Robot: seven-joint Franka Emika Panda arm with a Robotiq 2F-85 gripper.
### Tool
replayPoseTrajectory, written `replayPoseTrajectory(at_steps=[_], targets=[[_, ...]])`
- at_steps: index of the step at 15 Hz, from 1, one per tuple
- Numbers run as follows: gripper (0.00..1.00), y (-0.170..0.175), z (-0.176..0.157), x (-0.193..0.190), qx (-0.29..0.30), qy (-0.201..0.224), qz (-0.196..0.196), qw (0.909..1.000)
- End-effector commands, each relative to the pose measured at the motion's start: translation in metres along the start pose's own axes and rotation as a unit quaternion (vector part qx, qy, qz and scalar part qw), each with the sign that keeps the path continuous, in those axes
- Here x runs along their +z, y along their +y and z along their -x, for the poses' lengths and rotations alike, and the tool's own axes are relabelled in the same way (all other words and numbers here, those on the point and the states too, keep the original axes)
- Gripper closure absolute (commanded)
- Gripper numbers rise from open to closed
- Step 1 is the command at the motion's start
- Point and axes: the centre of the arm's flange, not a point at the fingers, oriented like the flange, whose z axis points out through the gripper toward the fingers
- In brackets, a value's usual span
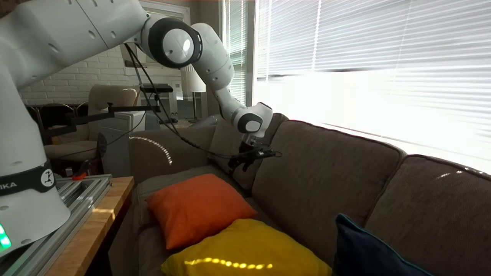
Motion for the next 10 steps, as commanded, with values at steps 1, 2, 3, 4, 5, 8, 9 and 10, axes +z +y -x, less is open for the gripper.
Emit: replayPoseTrajectory(at_steps=[1, 2, 3, 4, 5, 8, 9, 10], targets=[[0.00, 0.032, 0.007, 0.037, -0.025, -0.040, 0.003, 0.9989], [0.00, 0.031, 0.009, 0.048, -0.026, -0.044, 0.004, 0.9987], [0.00, 0.031, 0.010, 0.057, -0.026, -0.045, 0.002, 0.9986], [0.00, 0.032, 0.012, 0.065, -0.028, -0.047, 0.001, 0.9985], [0.00, 0.032, 0.013, 0.074, -0.028, -0.046, -0.005, 0.9985], [0.00, 0.033, 0.020, 0.095, -0.035, -0.039, -0.033, 0.9981], [0.00, 0.034, 0.022, 0.099, -0.037, -0.036, -0.046, 0.9976], [0.00, 0.034, 0.025, 0.105, -0.040, -0.036, -0.058, 0.9969]])
